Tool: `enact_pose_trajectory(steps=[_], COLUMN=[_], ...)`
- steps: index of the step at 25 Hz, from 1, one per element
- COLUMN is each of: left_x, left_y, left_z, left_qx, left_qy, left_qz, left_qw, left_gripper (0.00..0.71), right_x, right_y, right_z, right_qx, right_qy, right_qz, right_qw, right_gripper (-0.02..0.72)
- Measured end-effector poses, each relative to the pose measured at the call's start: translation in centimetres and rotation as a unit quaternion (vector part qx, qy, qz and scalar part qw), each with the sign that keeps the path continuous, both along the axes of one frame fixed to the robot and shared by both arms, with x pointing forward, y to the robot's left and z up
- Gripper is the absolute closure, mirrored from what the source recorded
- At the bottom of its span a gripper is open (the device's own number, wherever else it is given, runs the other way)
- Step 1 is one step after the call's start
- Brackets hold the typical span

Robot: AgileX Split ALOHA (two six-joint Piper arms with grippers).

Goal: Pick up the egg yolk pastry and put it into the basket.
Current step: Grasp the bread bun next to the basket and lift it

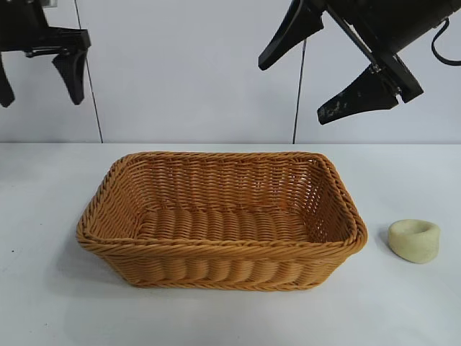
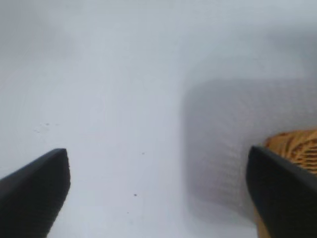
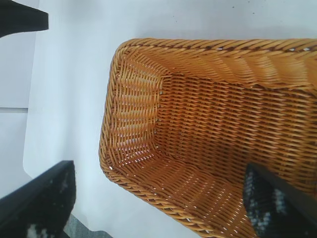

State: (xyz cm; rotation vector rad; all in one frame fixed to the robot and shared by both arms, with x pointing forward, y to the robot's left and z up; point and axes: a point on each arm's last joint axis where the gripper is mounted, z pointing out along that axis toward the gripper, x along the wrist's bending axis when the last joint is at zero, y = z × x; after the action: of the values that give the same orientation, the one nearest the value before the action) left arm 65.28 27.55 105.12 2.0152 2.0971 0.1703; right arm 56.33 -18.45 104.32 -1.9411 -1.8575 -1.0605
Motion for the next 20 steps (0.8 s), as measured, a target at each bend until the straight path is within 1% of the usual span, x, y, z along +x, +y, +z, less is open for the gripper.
enact_pose_trajectory(steps=[3, 6, 9, 10, 13, 17, 19, 20], left_x=[-2.9, -6.6, -11.1, -12.5, -17.4, -23.0, -25.7, -26.8], left_y=[0.2, 0.4, 0.6, 0.6, 0.9, 1.1, 1.3, 1.4], left_z=[0.8, 1.6, 2.5, 2.3, 2.5, 1.3, 0.6, 0.4], left_qx=[0.004, 0.005, 0.007, 0.007, 0.008, 0.009, 0.009, 0.009], left_qy=[0.01, 0.017, 0.017, 0.024, 0.019, 0.021, 0.013, -0.002], left_qz=[-0.007, -0.01, -0.016, -0.017, -0.018, -0.02, -0.019, -0.019], left_qw=[1.0, 1.0, 1.0, 1.0, 1.0, 1.0, 1.0, 1.0], left_gripper=[0.018, 0.018, 0.018, 0.018, 0.018, 0.018, 0.018, 0.018], right_x=[0.0, 0.0, 0.0, 0.0, 0.0, 0.0, 0.0, 0.0], right_y=[0.0, 0.0, 0.0, 0.0, 0.0, 0.0, 0.0, 0.0], right_z=[0.0, 0.0, 0.0, 0.0, 0.0, 0.0, 0.0, 0.0], right_qx=[0.0, 0.0, -0.001, -0.001, -0.001, -0.001, -0.001, -0.001], right_qy=[0.0, 0.0, 0.001, 0.001, 0.001, 0.001, 0.001, 0.001], right_qz=[0.0, 0.001, 0.001, 0.001, 0.001, 0.001, 0.001, 0.001], right_qw=[1.0, 1.0, 1.0, 1.0, 1.0, 1.0, 1.0, 1.0], right_gripper=[0.049, 0.049, 0.049, 0.049, 0.049, 0.049, 0.049, 0.049])
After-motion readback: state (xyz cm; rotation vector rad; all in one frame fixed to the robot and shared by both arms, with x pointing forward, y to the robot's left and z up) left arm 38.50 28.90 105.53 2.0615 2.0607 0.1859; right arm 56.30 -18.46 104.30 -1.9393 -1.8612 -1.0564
